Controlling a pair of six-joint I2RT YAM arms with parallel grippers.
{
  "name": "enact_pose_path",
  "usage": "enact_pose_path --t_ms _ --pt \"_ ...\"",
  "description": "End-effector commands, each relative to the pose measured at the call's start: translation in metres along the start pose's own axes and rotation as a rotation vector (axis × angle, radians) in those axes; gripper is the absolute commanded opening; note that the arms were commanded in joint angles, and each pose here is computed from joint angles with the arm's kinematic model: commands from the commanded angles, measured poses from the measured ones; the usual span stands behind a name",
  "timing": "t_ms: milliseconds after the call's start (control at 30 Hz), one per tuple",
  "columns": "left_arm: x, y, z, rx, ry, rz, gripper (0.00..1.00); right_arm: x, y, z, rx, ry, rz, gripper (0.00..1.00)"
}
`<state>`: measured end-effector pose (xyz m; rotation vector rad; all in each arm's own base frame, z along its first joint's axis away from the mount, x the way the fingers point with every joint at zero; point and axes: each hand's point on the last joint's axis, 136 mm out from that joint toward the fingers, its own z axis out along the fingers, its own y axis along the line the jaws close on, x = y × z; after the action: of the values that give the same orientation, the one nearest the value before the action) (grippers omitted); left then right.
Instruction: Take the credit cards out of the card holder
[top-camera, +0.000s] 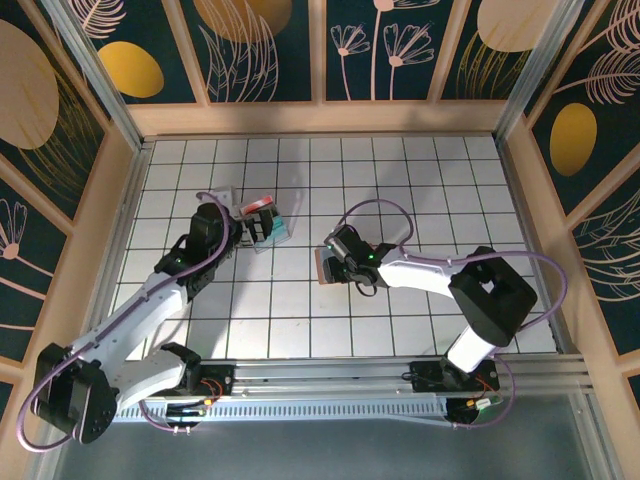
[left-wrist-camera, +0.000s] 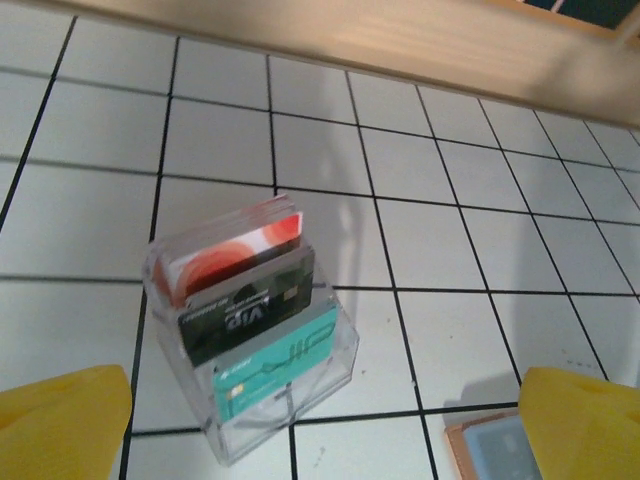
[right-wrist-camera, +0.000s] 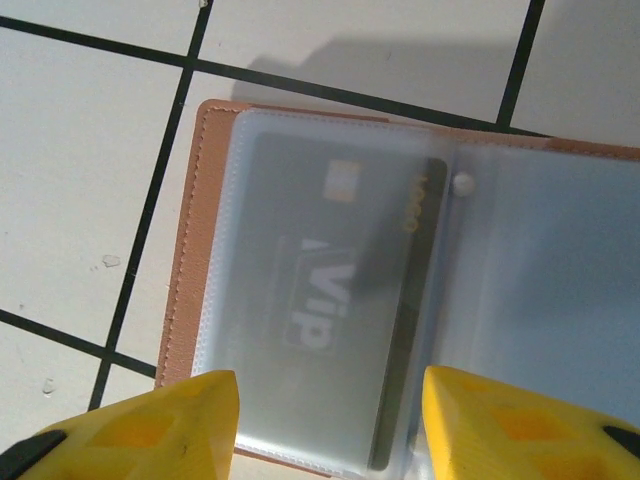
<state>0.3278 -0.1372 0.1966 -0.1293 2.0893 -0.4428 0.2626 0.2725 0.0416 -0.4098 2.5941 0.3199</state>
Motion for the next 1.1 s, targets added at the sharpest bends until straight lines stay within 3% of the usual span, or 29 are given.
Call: enact_pose_path --t_ms 0,233,767,1067 --pt "0.001 0.007 -0.007 -0.019 -0.046 -0.152 0.99 -0.011 0.001 -0.001 0.022 -0.027 -0.043 0.54" --pt "0.013 0.006 -0.005 -0.021 -0.033 -0.18 0.99 -0.014 0.004 0.0 0.023 -0.03 -0.063 0.58" --pt "0.006 0.018 -0.007 -0.083 -0.09 -0.188 0.99 -0.003 0.016 0.018 0.024 0.012 -0.082 0.65" --pt "0.006 0.02 -0.008 -0.093 -0.093 -0.178 0.99 0.005 0.016 0.026 0.015 0.029 -0.055 0.46"
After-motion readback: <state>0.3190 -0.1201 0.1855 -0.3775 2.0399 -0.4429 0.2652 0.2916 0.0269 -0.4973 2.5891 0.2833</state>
